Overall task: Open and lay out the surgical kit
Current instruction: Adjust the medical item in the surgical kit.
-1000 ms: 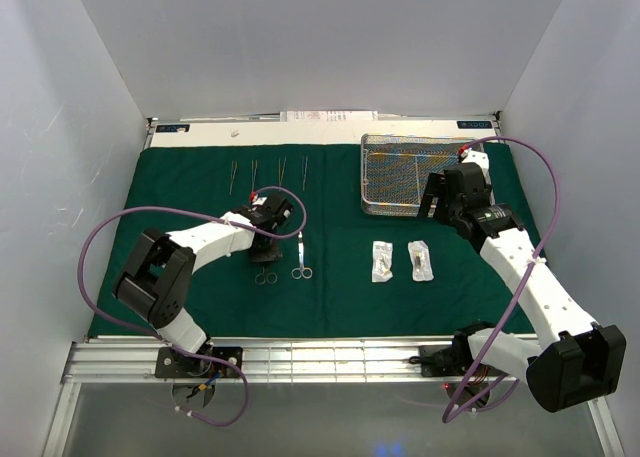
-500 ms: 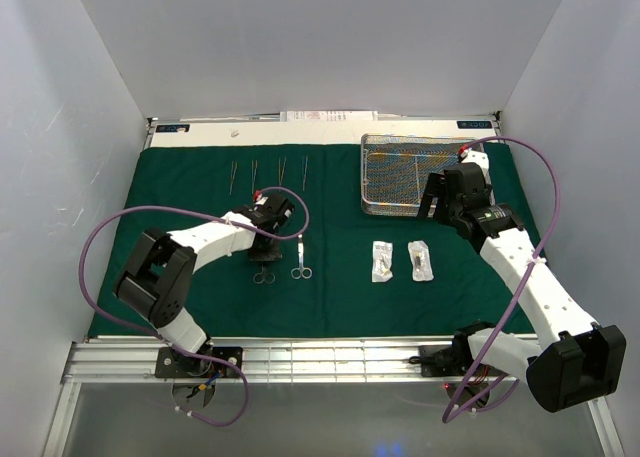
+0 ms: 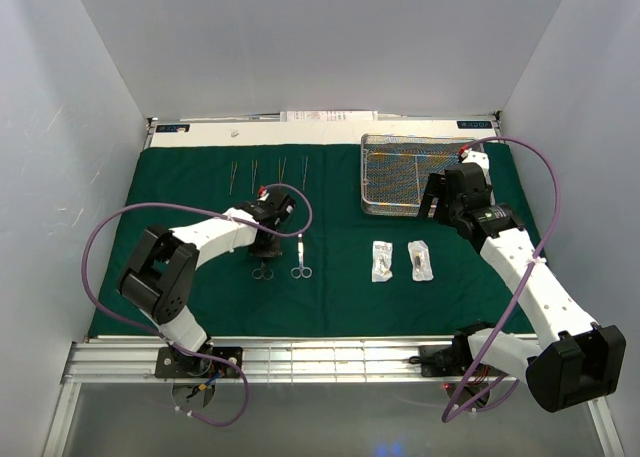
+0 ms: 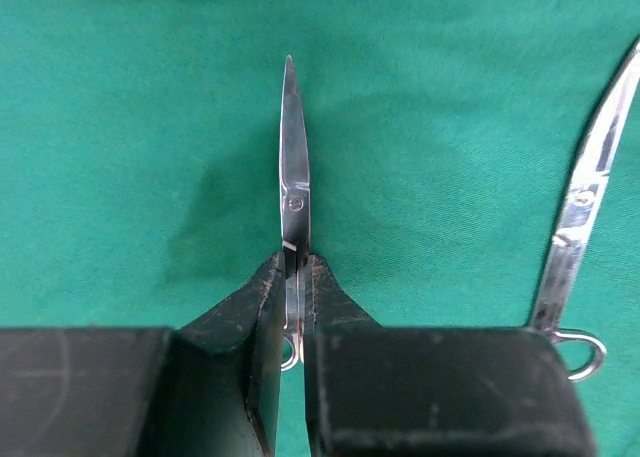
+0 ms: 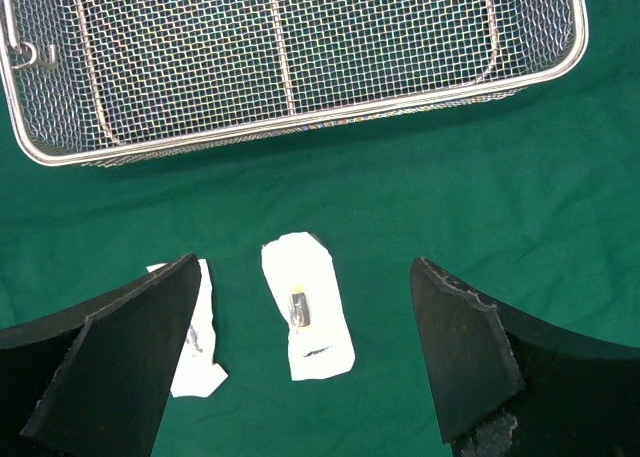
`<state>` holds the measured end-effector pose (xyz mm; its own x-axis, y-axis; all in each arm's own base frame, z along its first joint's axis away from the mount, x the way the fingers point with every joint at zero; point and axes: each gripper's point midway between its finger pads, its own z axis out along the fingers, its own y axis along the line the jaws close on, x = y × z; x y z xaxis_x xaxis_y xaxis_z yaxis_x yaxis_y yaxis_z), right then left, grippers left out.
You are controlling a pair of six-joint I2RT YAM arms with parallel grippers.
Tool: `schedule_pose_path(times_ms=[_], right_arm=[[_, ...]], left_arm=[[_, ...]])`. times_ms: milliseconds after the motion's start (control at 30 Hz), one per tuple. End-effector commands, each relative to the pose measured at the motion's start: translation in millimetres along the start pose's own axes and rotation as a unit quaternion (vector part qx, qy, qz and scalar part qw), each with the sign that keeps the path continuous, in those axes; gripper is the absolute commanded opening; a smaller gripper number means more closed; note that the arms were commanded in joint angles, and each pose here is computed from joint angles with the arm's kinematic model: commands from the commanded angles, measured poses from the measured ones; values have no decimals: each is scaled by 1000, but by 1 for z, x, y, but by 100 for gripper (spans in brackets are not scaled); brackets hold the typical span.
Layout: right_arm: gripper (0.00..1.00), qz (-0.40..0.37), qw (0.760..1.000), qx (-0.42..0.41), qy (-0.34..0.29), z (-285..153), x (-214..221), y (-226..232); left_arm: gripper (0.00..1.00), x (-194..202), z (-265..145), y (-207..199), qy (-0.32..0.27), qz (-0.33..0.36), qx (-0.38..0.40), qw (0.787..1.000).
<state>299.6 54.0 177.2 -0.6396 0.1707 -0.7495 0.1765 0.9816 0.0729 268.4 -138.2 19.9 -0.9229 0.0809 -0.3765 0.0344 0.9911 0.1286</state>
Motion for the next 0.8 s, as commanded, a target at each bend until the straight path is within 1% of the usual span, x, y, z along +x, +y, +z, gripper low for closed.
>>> schedule_pose_path(times_ms=[0,200,767], right_arm=[[91,1,1000,-7,-16,-1,-7,1],[91,3,1000,-7,-16,1,-7,2],[91,1,1000,-10,-13,2,-6,3]], left_arm=[[17,-28,-14,0,-35,-14,1,999],[17,-35,-29,-4,-37,-27,15,999],[16,-15,-9,4,-13,-10,-7,1000]])
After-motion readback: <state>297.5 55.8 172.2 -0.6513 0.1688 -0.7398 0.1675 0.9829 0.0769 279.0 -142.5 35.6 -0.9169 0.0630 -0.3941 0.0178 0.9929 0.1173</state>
